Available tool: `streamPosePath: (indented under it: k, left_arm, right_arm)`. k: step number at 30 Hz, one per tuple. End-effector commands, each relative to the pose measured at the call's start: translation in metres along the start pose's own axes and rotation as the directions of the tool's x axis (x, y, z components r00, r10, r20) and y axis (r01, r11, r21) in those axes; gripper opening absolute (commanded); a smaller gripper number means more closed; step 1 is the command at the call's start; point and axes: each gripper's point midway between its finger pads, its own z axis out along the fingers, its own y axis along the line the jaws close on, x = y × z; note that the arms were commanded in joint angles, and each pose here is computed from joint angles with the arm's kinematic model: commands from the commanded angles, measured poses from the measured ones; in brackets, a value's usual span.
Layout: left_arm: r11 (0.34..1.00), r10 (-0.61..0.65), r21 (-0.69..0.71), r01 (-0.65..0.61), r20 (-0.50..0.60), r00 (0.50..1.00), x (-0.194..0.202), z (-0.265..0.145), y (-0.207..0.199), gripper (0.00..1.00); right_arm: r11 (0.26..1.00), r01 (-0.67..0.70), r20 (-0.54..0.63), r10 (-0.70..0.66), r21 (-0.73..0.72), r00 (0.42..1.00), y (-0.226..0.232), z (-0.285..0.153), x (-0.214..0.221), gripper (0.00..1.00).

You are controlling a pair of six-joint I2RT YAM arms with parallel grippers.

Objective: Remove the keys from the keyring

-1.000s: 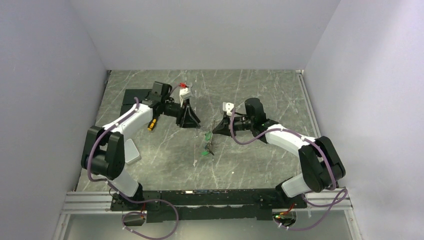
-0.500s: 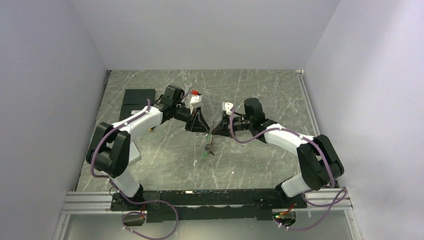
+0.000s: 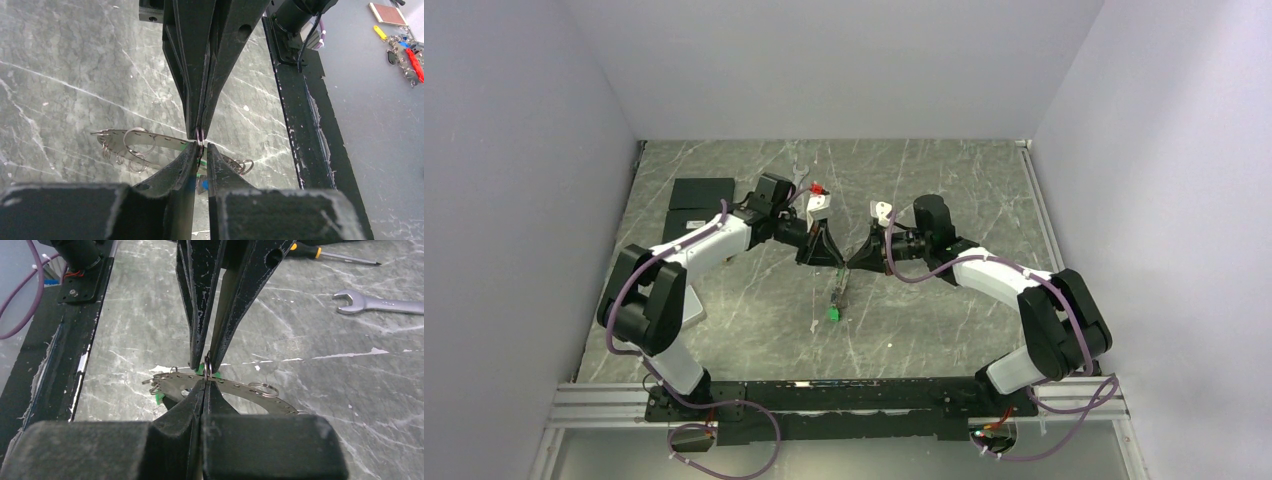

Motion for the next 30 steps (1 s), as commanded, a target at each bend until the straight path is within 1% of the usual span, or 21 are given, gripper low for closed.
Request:
streamPosePath:
  k: [1, 3, 7, 8, 13, 15, 18, 24, 30]
  left_arm:
    - [1.0, 0.007, 0.013, -0.007, -0.007, 1.0, 0.0071, 0.0031, -0.0021, 0.16]
    - [1.0, 0.006, 0.012, -0.005, -0.01, 1.0, 0.007, 0.0029, -0.0022, 0.12]
    - [1.0, -0.008, 0.0, 0.008, -0.01, 1.0, 0.0052, 0.0025, -0.0007, 0.0]
    - [1.0, -0.01, -0.003, 0.01, -0.011, 1.0, 0.0049, 0.0026, -0.0002, 0.0]
    - [1.0, -0.016, -0.021, 0.014, -0.052, 0.999, 0.0098, 0.003, 0.0, 0.0]
    - [1.0, -0.017, -0.027, 0.015, -0.067, 0.998, 0.0106, 0.0042, 0.0, 0.0]
    - [0.999, -0.018, -0.036, 0.015, -0.084, 0.996, 0.0108, 0.0062, 0.0002, 0.0]
    - [0.999, -0.019, -0.048, 0.014, -0.102, 0.995, 0.0096, 0.0086, 0.002, 0.0]
    - [0.999, -0.02, -0.047, 0.014, -0.114, 0.993, 0.0103, 0.0118, 0.001, 0.0]
  right_arm:
    - [0.996, 0.088, 0.071, -0.087, -0.008, 0.994, -0.0061, -0.0013, -0.0271, 0.0]
    - [0.996, 0.09, 0.073, -0.09, -0.007, 0.993, -0.006, -0.0016, -0.0283, 0.0]
    - [0.996, 0.094, 0.06, -0.093, -0.01, 0.994, -0.0057, -0.0019, -0.0249, 0.0]
    - [0.995, 0.1, 0.055, -0.1, -0.006, 0.994, -0.0069, -0.0024, -0.026, 0.02]
    - [0.993, 0.114, 0.0, -0.115, -0.007, 0.993, -0.0088, -0.006, -0.0268, 0.23]
    - [0.994, 0.112, -0.023, -0.112, -0.003, 0.993, -0.009, -0.0078, -0.0281, 0.29]
    - [0.993, 0.12, -0.045, -0.12, 0.001, 0.992, -0.0089, -0.0094, -0.0322, 0.33]
    - [0.993, 0.114, -0.092, -0.114, -0.007, 0.989, -0.0031, -0.0068, -0.029, 0.33]
    - [0.992, 0.124, -0.121, -0.123, 0.005, 0.985, -0.0044, -0.003, -0.0265, 0.26]
